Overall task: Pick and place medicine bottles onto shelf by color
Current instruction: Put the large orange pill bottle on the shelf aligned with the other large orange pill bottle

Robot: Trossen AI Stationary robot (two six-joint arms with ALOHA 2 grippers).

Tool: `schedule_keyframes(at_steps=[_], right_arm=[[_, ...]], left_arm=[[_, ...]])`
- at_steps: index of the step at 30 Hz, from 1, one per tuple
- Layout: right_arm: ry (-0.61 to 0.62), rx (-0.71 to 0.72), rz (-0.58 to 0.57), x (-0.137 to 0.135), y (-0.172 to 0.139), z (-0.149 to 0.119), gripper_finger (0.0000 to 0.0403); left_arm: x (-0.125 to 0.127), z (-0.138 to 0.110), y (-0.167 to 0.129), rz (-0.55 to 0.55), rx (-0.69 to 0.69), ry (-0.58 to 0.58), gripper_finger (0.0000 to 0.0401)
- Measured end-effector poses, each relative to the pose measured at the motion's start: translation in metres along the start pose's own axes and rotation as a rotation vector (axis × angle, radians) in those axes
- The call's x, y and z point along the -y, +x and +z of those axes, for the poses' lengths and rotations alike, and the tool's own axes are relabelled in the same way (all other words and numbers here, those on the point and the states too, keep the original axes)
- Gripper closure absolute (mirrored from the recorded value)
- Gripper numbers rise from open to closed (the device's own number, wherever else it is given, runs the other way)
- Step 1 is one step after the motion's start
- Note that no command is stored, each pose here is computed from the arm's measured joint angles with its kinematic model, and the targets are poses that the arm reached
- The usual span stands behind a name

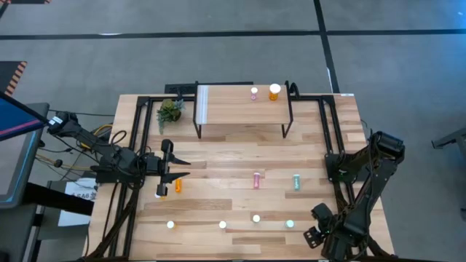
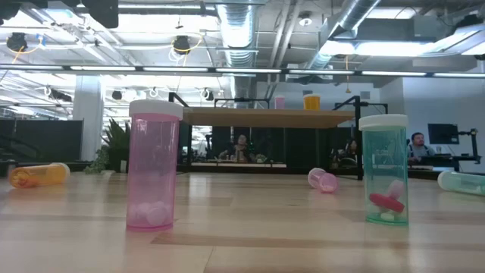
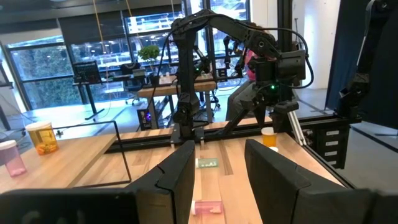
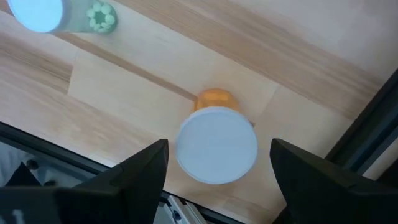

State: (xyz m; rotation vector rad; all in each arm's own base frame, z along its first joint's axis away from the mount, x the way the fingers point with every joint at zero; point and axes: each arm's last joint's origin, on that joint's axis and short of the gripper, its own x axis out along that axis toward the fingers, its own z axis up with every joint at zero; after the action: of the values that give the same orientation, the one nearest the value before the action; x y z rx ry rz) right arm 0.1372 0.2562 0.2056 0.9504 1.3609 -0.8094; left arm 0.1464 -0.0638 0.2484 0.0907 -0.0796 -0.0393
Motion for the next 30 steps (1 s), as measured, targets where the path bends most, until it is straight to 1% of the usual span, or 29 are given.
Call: schedule_keyframes(at_steps=[10, 23, 26, 30], right_arm=[[0.015, 0.014, -0.015, 0.001, 0.009, 0.007, 0.0101], [0.002, -0.010, 0.015, -0.001, 0.012, 0.006, 0.0103], [0.001, -0.023, 0.026, -0.002, 0.012, 0.005, 0.0114], [0.001, -0.037, 0.041, -0.003, 0.012, 0.003, 0.0141]], left_arm=[[0.000, 0.000, 0.000, -0.001, 0.000, -0.001, 0.0272], [0.000, 0.000, 0.000, -0.001, 0.000, -0.001, 0.0272], [0.000, 0.000, 0.000, -0.001, 0.000, -0.001, 0.0272], [0.000, 0.000, 0.000, -0.001, 0.000, -0.002, 0.0272]])
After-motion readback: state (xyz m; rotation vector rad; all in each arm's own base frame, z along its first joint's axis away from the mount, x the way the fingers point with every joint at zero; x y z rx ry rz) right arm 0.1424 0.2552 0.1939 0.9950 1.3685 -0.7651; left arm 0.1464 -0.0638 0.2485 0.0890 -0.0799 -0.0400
